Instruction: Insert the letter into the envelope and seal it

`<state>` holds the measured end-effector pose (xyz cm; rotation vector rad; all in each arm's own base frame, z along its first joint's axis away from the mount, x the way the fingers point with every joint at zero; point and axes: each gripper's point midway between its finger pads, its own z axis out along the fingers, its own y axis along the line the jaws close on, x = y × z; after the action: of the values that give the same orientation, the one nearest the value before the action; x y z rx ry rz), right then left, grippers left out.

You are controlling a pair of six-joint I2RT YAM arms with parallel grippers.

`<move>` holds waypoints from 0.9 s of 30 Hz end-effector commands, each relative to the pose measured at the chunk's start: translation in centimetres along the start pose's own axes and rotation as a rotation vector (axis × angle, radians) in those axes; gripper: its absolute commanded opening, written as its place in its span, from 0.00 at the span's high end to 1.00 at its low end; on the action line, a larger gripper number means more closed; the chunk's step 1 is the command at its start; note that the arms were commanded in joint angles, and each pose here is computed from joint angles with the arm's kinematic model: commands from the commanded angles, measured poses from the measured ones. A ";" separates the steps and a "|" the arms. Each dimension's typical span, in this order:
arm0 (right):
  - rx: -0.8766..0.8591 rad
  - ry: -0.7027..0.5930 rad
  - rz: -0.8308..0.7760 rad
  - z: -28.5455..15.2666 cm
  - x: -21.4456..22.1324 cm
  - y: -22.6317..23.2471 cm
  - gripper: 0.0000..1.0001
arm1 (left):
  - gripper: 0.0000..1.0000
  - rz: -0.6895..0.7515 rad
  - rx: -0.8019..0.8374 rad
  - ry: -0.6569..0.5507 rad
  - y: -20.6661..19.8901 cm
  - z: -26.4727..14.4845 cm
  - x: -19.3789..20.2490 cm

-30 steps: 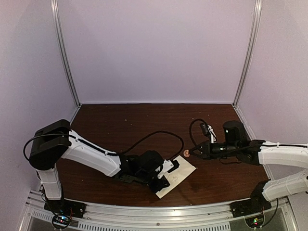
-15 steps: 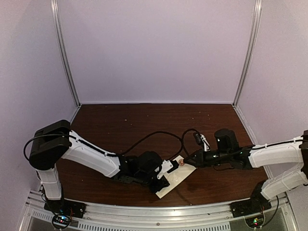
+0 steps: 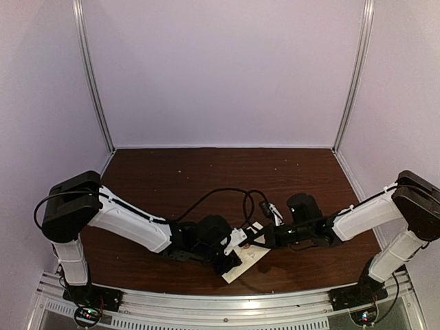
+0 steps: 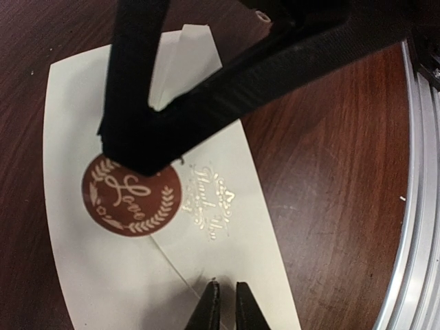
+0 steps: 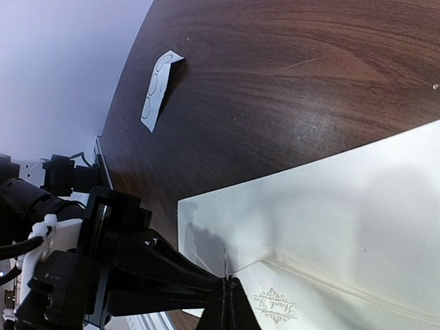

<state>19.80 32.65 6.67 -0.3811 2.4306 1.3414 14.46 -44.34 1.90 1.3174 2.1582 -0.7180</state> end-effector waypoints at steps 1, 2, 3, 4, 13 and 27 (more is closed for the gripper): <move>-0.057 -0.027 -0.026 0.7 -1.1 1.4 1.00 | 0.89 0.002 -0.019 0.049 0.8 -0.1 1.6; -0.054 -0.025 -0.024 0.8 -1.0 1.2 1.00 | 0.89 0.000 -0.019 0.048 0.8 -0.1 1.6; -0.050 -0.023 -0.020 0.9 -0.9 1.1 1.00 | 0.89 -0.002 -0.021 0.047 0.8 -0.1 1.6; -0.049 -0.022 -0.019 1.0 -0.9 1.0 1.00 | 0.89 -0.005 -0.021 0.047 0.8 -0.1 1.6; -0.095 -0.126 -0.038 -2.0 -2.4 3.4 1.00 | 0.90 -0.072 0.008 0.016 1.3 -0.9 1.6; -0.057 -0.156 -0.004 -3.6 -1.9 1.9 1.00 | 0.90 -0.075 0.037 -0.002 0.9 -1.1 1.5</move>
<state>20.03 30.93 11.84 -0.3208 2.2457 1.3856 14.65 -43.06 1.93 1.2642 2.1841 -0.7890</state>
